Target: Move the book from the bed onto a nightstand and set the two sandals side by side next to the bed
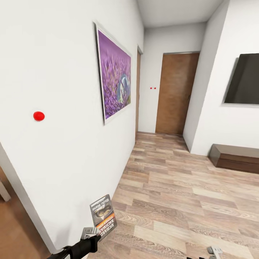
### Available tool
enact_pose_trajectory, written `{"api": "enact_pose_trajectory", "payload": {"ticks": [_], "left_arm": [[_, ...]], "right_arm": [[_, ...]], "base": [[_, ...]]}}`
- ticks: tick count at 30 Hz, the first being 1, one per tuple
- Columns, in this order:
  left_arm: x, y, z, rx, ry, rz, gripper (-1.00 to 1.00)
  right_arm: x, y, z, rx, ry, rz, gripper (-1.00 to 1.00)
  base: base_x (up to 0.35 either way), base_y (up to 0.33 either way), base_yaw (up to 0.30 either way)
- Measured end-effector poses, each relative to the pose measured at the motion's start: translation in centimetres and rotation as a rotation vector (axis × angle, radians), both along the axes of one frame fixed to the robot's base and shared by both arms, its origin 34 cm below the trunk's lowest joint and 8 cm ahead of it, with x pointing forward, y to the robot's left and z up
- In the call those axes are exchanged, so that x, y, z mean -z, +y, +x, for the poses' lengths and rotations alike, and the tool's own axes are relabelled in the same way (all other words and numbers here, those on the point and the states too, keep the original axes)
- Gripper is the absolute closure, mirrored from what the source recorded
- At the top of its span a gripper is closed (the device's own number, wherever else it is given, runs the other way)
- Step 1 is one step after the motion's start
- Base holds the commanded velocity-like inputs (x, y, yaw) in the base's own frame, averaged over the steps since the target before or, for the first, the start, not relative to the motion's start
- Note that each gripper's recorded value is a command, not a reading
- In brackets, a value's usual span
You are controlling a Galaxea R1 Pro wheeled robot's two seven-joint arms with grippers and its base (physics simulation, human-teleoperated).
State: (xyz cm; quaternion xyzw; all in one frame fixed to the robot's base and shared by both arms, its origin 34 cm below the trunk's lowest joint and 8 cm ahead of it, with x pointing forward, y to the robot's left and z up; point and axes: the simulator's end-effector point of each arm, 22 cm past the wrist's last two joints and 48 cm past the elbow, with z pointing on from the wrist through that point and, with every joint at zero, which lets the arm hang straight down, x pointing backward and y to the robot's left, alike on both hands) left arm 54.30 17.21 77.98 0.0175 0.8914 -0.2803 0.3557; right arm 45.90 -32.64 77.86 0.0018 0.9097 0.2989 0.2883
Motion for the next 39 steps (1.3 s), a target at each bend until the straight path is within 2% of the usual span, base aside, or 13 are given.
{"api": "enact_pose_trajectory", "payload": {"ticks": [5, 17, 27, 39], "left_arm": [[-0.02, 0.01, 0.07, -0.003, -0.001, -0.002, 1.0], [-0.04, -0.01, 0.04, -0.001, -0.001, -0.002, 1.0], [-0.04, -0.01, 0.04, -0.002, -0.001, -0.003, 1.0], [-0.03, 0.0, 0.07, -0.002, -0.001, -0.003, 1.0]], "right_arm": [[0.03, 0.01, 0.01, 0.0, 0.001, 0.001, -1.0], [0.0, 0.01, -0.01, 0.0, 0.001, 0.001, -1.0], [0.0, 0.01, -0.02, 0.0, 0.001, 0.001, -1.0], [0.01, 0.02, 0.02, 0.0, 0.0, 0.001, -1.0]], "base": [[0.015, -0.005, 0.0], [0.035, 0.0, -0.163], [0.286, 0.0, -0.005], [0.026, 0.0, 0.073]]}}
